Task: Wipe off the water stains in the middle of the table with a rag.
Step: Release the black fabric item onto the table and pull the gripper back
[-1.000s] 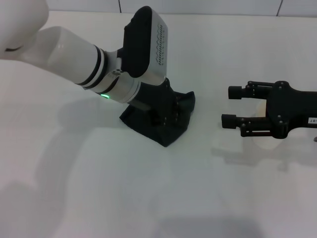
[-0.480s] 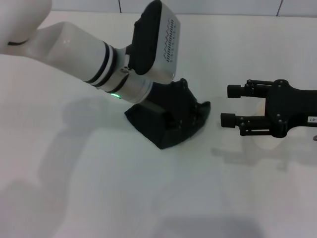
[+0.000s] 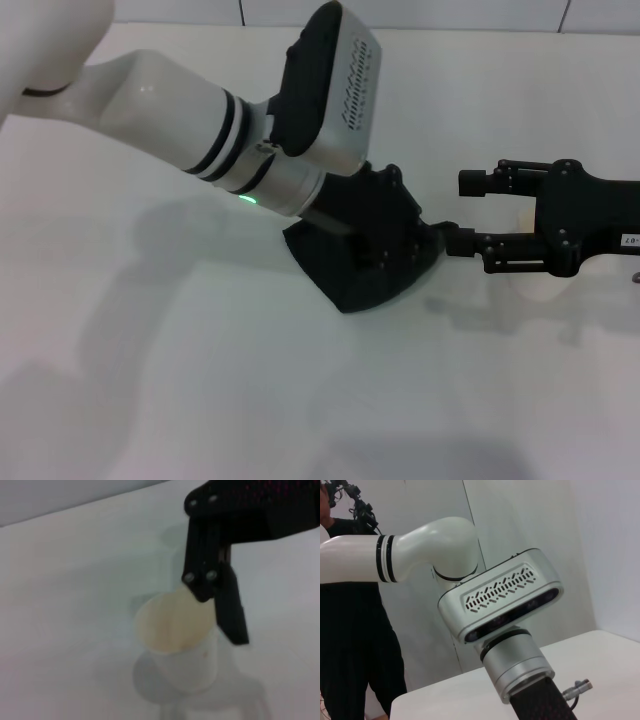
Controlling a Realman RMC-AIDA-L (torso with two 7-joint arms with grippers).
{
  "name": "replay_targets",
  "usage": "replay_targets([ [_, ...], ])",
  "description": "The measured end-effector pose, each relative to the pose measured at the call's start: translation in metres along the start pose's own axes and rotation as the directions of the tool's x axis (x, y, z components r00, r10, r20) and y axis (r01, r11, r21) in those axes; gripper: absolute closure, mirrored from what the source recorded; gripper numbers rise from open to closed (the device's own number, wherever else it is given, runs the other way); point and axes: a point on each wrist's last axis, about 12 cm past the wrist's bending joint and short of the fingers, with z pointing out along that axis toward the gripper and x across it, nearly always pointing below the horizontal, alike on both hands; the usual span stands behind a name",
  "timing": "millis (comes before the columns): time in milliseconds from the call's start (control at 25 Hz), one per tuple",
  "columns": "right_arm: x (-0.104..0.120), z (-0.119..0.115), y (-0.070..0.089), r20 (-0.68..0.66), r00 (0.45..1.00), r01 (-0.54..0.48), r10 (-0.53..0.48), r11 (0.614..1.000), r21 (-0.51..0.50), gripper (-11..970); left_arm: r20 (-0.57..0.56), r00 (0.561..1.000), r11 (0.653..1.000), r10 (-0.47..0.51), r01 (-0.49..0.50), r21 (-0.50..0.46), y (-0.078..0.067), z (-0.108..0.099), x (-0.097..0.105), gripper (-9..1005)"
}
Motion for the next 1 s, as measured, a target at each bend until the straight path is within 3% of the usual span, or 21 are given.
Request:
replay_targets([
  [320, 0.000, 0.000, 0.000, -0.001, 1.000, -0.001, 0.001, 1.000, 0.001, 193, -0.054, 0.994, 0.992, -0.091, 0.086, -0.088, 0.000, -0.015, 0.031, 869],
  [1000, 0.000, -0.003, -0.001, 0.000, 1.000, -0.004, 0.004, 1.000, 0.007, 194, -0.097, 0.969, 0.953, -0.226, 0.199, -0.229, 0.003, -0.049, 0.065, 857],
])
